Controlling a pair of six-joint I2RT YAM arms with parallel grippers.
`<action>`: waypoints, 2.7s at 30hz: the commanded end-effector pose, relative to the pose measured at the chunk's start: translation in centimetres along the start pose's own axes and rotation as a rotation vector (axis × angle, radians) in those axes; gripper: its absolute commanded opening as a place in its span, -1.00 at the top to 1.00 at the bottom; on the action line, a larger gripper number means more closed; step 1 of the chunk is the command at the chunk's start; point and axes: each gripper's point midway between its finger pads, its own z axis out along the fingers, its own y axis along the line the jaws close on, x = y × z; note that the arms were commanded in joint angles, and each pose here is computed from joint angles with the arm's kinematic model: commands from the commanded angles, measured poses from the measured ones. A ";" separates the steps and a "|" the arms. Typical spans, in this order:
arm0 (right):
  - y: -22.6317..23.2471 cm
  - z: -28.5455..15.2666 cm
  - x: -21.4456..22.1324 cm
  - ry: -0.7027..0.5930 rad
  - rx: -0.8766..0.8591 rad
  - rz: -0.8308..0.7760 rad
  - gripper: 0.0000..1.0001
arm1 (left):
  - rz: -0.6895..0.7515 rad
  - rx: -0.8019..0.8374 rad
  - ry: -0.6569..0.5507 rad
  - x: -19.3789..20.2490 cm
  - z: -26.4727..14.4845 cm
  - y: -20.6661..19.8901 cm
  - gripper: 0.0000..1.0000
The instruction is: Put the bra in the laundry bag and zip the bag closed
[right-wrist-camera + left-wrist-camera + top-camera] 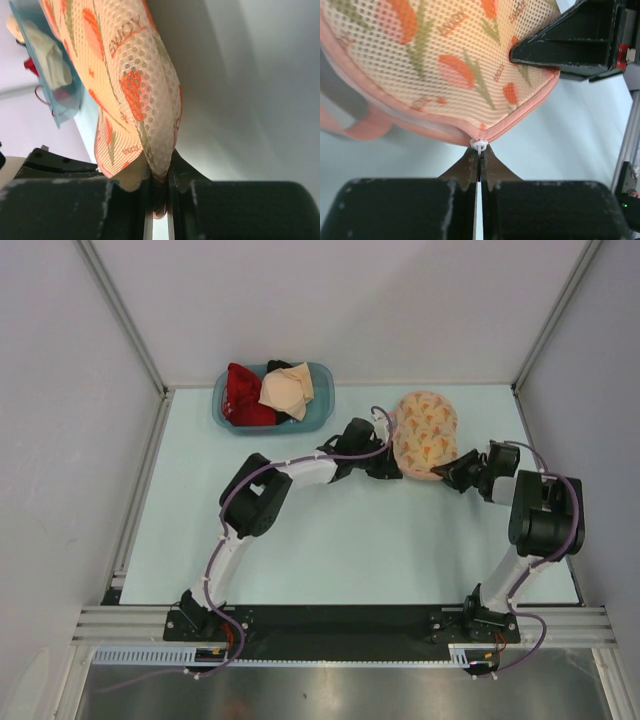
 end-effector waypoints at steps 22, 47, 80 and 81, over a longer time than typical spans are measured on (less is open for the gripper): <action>-2.3 -3.7 0.8 -0.050 0.128 -0.065 -0.85 | 0.062 0.221 -0.072 -1.9 -4.3 -4.9 1.00; 1.6 -1.8 5.3 -0.246 0.096 0.140 0.66 | 0.089 0.195 -0.001 1.2 -3.8 -5.9 1.00; -1.4 -3.9 -0.3 -0.042 0.193 -0.130 -0.68 | 0.018 0.110 -0.050 -0.9 -5.1 -2.3 1.00; -2.5 -4.2 1.2 -0.035 0.199 -0.109 -0.69 | 0.023 0.123 -0.059 -1.1 -5.0 -2.6 1.00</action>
